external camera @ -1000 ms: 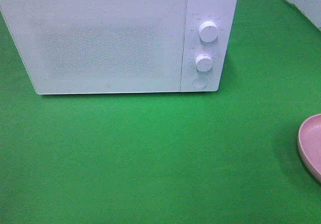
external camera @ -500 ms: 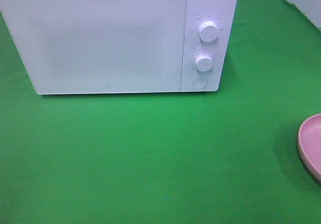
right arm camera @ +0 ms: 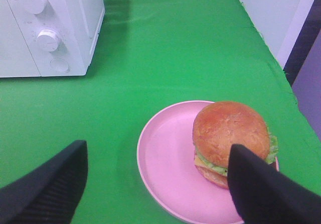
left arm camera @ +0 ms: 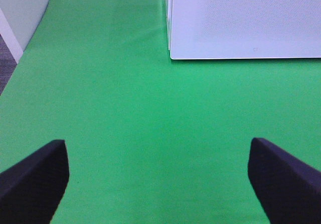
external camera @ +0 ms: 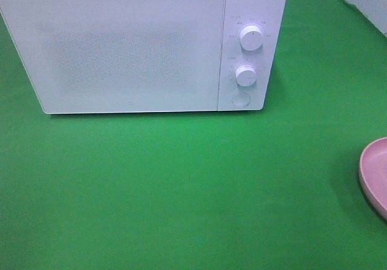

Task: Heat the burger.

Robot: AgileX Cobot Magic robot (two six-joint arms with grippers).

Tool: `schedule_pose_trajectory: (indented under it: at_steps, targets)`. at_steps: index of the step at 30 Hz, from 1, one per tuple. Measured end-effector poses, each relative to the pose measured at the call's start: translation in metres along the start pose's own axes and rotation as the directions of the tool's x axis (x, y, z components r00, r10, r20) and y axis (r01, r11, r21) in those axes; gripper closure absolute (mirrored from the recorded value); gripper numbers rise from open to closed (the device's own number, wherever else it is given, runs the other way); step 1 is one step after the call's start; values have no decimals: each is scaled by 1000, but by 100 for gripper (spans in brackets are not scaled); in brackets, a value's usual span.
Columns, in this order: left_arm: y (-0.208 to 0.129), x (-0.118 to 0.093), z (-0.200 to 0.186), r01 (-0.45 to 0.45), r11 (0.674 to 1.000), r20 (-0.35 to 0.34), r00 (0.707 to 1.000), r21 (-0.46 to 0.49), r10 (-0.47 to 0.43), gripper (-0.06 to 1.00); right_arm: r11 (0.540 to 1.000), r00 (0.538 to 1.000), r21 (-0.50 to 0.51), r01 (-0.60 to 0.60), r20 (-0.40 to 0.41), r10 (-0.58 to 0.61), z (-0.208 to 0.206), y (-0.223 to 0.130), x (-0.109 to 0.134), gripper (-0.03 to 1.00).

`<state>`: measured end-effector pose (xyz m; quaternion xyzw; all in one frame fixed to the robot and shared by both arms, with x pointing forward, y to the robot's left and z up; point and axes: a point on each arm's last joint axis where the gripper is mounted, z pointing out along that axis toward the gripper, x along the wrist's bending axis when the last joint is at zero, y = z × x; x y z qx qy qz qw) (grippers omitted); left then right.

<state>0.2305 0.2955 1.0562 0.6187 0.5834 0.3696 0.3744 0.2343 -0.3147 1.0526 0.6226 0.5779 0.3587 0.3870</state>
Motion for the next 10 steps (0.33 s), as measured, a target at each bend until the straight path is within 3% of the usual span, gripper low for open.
schedule_pose_trajectory:
  at_steps: [10]
  targets:
    - [0, 0, 0, 0, 1000, 0, 1000, 0, 0, 6, 1000, 1000, 0, 0, 0, 0, 0, 0, 0, 22]
